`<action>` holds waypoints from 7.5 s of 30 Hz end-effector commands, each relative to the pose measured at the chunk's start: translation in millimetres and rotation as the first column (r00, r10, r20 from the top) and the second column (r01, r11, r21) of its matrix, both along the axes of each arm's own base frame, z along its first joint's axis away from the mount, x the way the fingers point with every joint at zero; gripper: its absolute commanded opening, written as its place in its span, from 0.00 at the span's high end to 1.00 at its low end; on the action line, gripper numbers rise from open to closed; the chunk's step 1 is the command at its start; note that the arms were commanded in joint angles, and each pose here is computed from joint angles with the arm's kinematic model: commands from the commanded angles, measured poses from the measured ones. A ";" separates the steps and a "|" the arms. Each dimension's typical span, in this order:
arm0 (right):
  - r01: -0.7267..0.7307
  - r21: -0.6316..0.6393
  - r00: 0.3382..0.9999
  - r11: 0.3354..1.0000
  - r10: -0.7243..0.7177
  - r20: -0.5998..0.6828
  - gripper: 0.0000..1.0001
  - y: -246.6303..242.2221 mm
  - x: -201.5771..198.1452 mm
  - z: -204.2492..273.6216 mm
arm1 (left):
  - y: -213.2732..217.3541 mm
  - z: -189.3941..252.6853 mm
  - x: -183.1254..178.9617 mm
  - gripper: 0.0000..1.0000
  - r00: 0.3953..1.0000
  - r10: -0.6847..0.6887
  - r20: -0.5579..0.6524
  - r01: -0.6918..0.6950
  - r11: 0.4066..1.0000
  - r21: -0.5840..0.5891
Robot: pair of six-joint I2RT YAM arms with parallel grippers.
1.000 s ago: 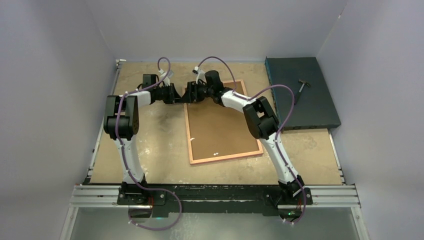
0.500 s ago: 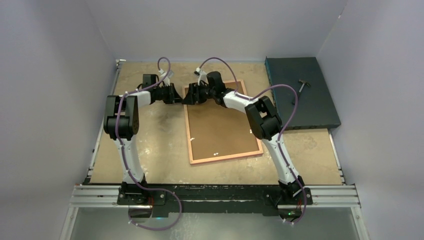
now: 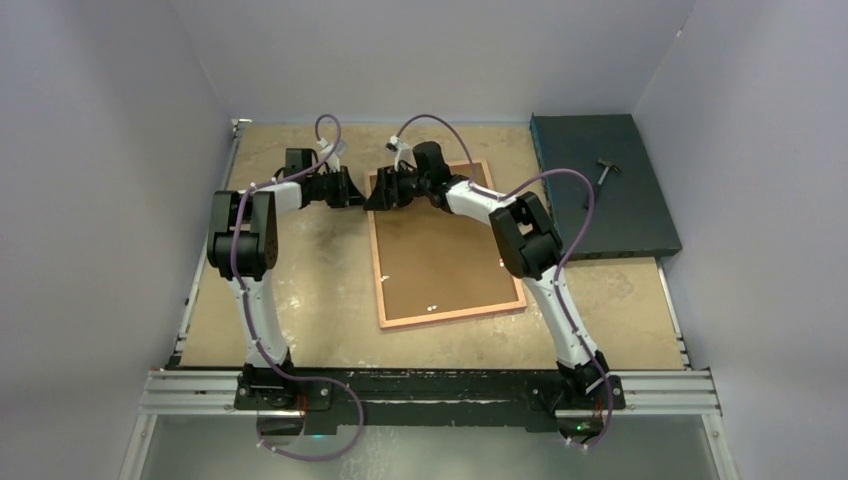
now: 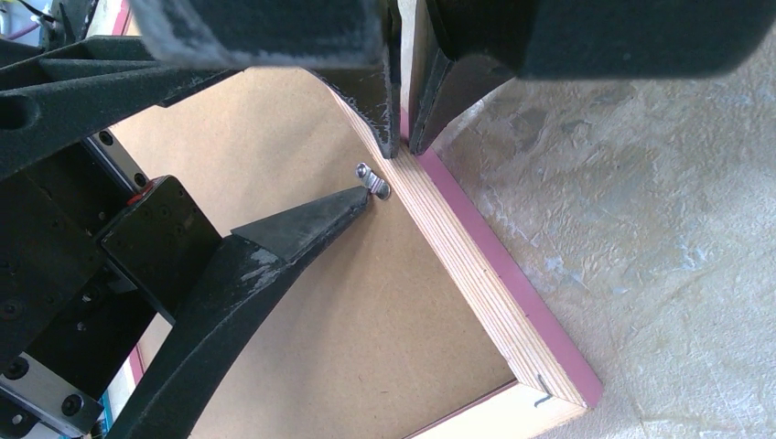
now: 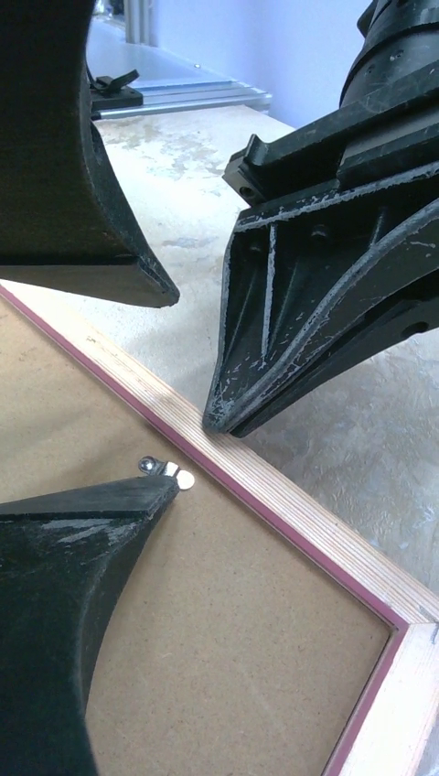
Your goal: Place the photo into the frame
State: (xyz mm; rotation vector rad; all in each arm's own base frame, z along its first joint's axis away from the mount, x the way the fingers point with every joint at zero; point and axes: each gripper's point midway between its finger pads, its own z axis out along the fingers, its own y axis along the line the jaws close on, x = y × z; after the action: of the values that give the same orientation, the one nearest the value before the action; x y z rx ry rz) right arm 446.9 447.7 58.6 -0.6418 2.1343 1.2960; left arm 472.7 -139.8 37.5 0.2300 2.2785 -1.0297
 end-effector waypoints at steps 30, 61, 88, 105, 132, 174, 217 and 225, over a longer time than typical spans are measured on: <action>-0.227 -0.002 0.972 0.974 0.226 -0.070 0.35 15.3 -44.0 -24.3 | -1.1 -8.0 -12.6 0.98 0.999 -0.008 -0.036 0.008 1.000 0.017; 0.076 0.018 0.988 0.997 -0.078 0.132 0.01 7.0 -16.0 98.3 | 38.8 83.5 43.5 0.51 0.983 0.011 0.186 -0.034 0.992 0.121; 0.187 -0.279 0.742 0.942 -0.322 -0.588 0.12 -220.5 -349.0 24.1 | -33.8 -2.6 84.4 0.63 0.949 -0.248 0.197 0.199 0.951 0.238; 0.360 -0.392 0.811 0.846 -0.492 -0.317 0.10 -214.9 -234.9 -0.2 | 46.8 -31.2 -46.0 0.82 0.943 -0.331 -0.031 0.314 0.859 0.405; 0.528 -0.457 0.785 0.716 -0.617 -0.060 0.13 -233.5 -92.0 12.0 | 56.1 6.4 -247.8 0.70 0.708 -0.681 -0.188 0.704 0.658 0.267; 0.253 0.007 0.908 0.967 -0.235 -0.346 0.25 54.9 -138.7 42.9 | 91.8 -12.9 -185.5 0.85 0.951 -0.278 -0.137 0.290 0.954 0.076; 0.205 -0.012 0.895 0.979 -0.192 -0.403 0.31 99.9 -144.2 -6.1 | 86.2 -15.5 -185.3 0.90 0.944 -0.307 -0.123 0.317 0.946 0.071; 0.242 -0.016 0.885 0.970 -0.228 -0.405 0.32 101.5 -141.7 -9.3 | 84.3 -14.2 -186.2 0.91 0.942 -0.315 -0.119 0.325 0.943 0.073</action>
State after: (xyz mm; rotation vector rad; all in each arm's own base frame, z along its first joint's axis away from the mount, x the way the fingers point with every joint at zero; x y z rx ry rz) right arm 304.6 545.1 59.0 -0.1186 2.4042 1.4541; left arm 290.7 -52.6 28.8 0.5190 2.4512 -1.1567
